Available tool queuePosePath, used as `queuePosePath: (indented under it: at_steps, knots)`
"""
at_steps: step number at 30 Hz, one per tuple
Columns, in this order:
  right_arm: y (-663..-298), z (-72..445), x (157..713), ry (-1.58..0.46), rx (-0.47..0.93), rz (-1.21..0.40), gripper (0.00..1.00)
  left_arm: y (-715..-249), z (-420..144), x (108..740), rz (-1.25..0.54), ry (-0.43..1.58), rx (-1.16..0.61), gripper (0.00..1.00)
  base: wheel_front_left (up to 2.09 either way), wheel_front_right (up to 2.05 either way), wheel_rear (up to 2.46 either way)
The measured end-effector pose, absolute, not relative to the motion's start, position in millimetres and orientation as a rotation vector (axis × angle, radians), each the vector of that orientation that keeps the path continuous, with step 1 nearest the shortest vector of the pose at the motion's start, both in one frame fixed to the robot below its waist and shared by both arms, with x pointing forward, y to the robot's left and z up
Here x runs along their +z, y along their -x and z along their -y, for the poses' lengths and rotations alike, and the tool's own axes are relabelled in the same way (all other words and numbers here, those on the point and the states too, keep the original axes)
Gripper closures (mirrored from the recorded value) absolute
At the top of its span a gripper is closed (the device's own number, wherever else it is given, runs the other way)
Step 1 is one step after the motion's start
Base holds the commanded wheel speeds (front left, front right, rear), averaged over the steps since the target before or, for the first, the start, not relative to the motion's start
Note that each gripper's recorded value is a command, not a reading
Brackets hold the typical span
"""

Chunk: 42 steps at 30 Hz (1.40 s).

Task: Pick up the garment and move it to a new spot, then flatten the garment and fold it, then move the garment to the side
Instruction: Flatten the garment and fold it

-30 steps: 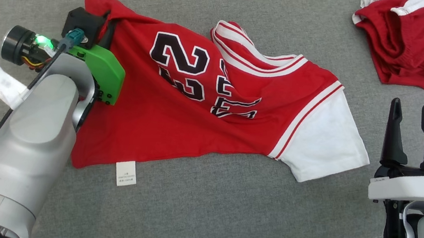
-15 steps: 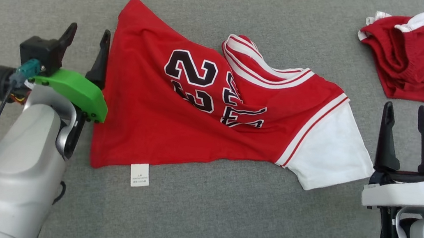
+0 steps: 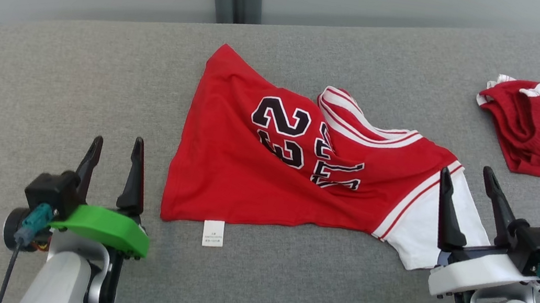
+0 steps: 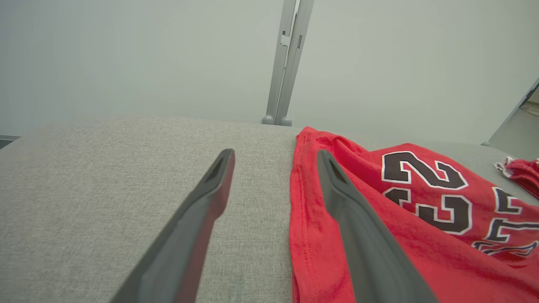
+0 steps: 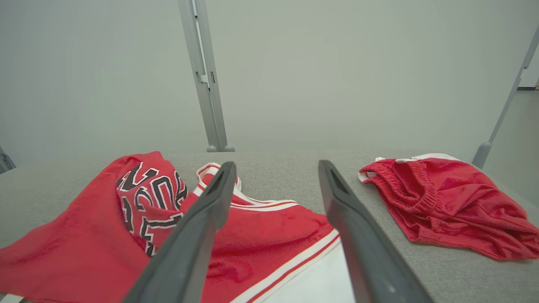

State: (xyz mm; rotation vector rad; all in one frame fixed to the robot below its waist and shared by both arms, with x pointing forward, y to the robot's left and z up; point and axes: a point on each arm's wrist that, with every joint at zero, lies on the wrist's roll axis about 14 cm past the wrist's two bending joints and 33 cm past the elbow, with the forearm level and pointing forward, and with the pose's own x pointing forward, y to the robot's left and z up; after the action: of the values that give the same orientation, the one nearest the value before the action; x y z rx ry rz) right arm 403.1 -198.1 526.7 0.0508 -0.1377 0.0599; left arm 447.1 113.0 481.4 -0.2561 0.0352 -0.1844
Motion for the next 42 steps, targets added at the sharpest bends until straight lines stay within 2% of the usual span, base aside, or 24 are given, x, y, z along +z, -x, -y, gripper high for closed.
queuePosePath:
  at_steps: [8, 15, 35, 42]
  knots:
    - [-384, 178, 528, -0.069, 0.092, 0.143, 0.0, -397, -133, 484, -0.016, 0.27, -0.112, 0.0, 0.0, 0.0, 0.0]
    - [-375, 171, 529, -0.09, 0.095, 0.146, 0.0, -375, -142, 485, -0.005, 0.272, -0.076, 0.0, 0.0, 0.0, 0.0]
    - [-376, 164, 521, -0.101, 0.109, 0.122, 0.0, -369, -142, 476, -0.029, 0.268, -0.072, 0.0, 0.0, 0.0, 0.0]
    - [-377, 189, 503, -0.074, 0.034, 0.067, 0.0, -369, -135, 468, -0.058, 0.27, -0.092, 0.0, 0.0, 0.0, 0.0]
